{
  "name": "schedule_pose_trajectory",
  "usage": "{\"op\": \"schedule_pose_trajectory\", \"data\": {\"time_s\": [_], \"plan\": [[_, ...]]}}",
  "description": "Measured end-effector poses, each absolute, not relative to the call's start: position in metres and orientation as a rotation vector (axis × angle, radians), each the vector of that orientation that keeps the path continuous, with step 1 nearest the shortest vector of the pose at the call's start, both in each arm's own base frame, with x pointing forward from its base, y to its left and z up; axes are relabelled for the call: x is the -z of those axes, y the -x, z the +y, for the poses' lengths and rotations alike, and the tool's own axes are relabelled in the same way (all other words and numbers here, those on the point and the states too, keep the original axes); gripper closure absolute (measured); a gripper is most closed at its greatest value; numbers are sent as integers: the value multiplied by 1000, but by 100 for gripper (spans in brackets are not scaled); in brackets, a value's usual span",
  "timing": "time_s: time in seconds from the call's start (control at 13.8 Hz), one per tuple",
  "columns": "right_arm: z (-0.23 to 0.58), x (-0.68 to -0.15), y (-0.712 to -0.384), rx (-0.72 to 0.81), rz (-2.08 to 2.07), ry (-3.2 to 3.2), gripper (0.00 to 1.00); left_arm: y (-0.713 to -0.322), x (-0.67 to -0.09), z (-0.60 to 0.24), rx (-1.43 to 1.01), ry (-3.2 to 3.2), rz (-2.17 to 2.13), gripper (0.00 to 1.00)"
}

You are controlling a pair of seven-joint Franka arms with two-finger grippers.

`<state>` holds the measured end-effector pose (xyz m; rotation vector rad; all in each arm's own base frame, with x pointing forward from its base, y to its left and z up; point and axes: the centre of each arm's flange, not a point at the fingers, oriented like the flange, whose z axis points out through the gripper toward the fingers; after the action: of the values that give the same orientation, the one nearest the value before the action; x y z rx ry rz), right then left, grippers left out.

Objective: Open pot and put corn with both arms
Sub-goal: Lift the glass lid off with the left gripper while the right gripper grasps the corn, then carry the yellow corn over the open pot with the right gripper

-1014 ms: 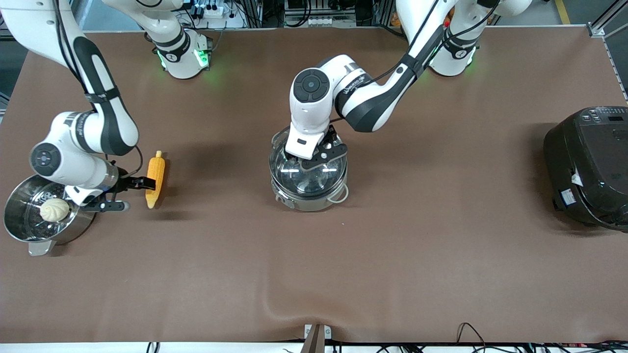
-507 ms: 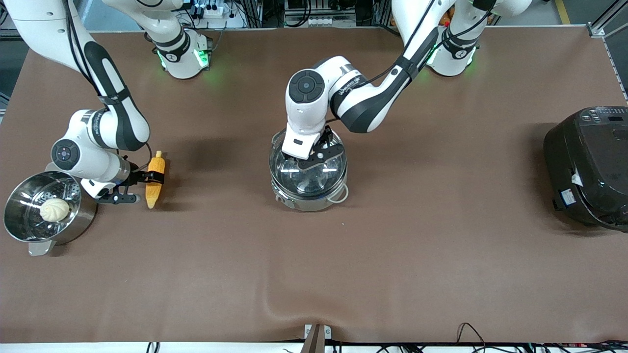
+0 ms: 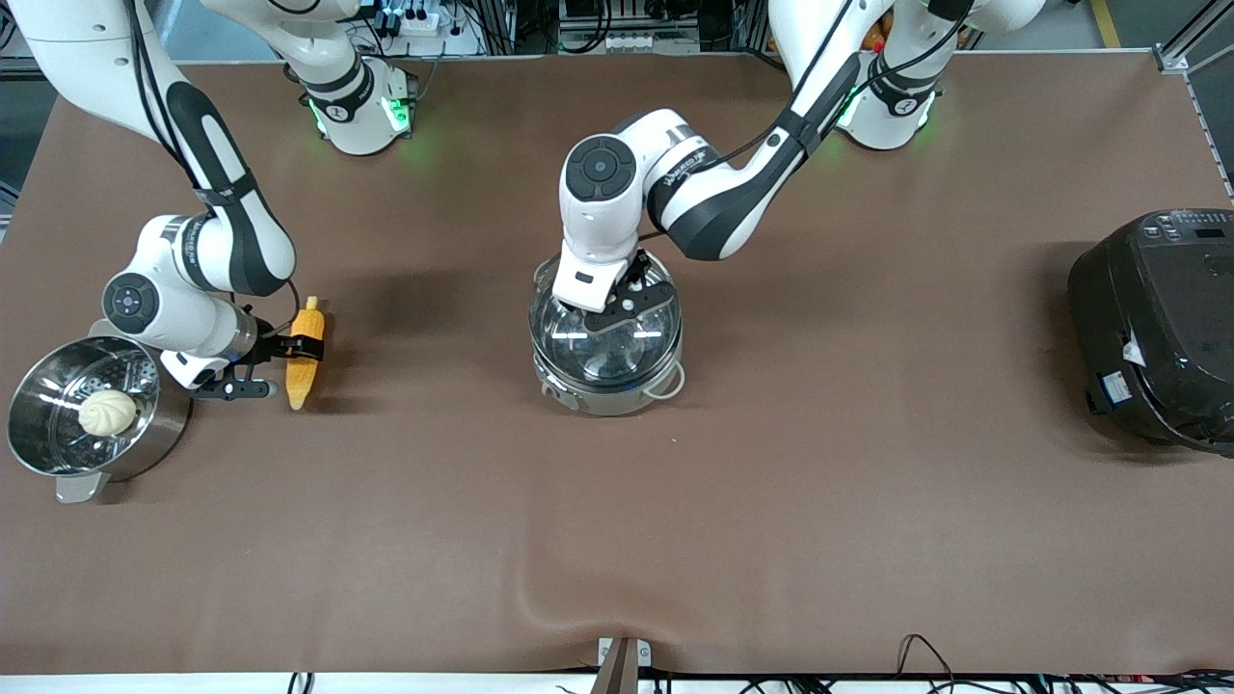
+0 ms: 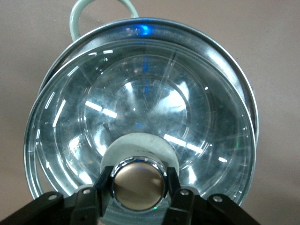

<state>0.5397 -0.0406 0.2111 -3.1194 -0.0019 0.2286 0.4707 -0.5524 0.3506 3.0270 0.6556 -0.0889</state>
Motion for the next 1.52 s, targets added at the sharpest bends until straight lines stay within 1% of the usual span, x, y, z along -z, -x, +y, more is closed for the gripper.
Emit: {"op": "schedule_pose_trajectory", "data": {"time_s": [0.36,0.43,0.51,0.65,0.72,0.87,1.01,1.09,1.23,1.38,1.52], "plan": [[-40,-189,-529,-313,0,3109,0,-472,-356,-552,84,-3024,656,49],[-41,-186,-528,-323,1,3108,4,-473,-365,-551,78,-3021,659,49],[-41,-184,-527,-328,1,3107,4,-474,-382,-548,65,-3015,660,49],[-41,-182,-526,-340,2,3105,23,-477,-432,-533,23,-3008,630,49],[-41,-181,-526,-344,3,3104,36,-483,-458,-515,10,-3025,593,49],[-41,-181,-526,-349,3,3104,55,-506,-504,-459,-1,-3071,487,49],[-40,-189,-532,-394,-2,3094,58,-540,-533,-387,10,-3117,350,49],[-35,-203,-542,-438,-13,3080,62,-558,-537,-349,30,-3136,293,49],[-5,-258,-577,-477,-31,3021,63,-592,-527,-277,84,-3160,209,49],[46,-328,-608,-441,-15,2968,64,-615,-501,-214,157,-3170,166,49],[124,-371,-617,-384,64,2976,64,-626,-467,-175,196,-3167,169,49]]}}
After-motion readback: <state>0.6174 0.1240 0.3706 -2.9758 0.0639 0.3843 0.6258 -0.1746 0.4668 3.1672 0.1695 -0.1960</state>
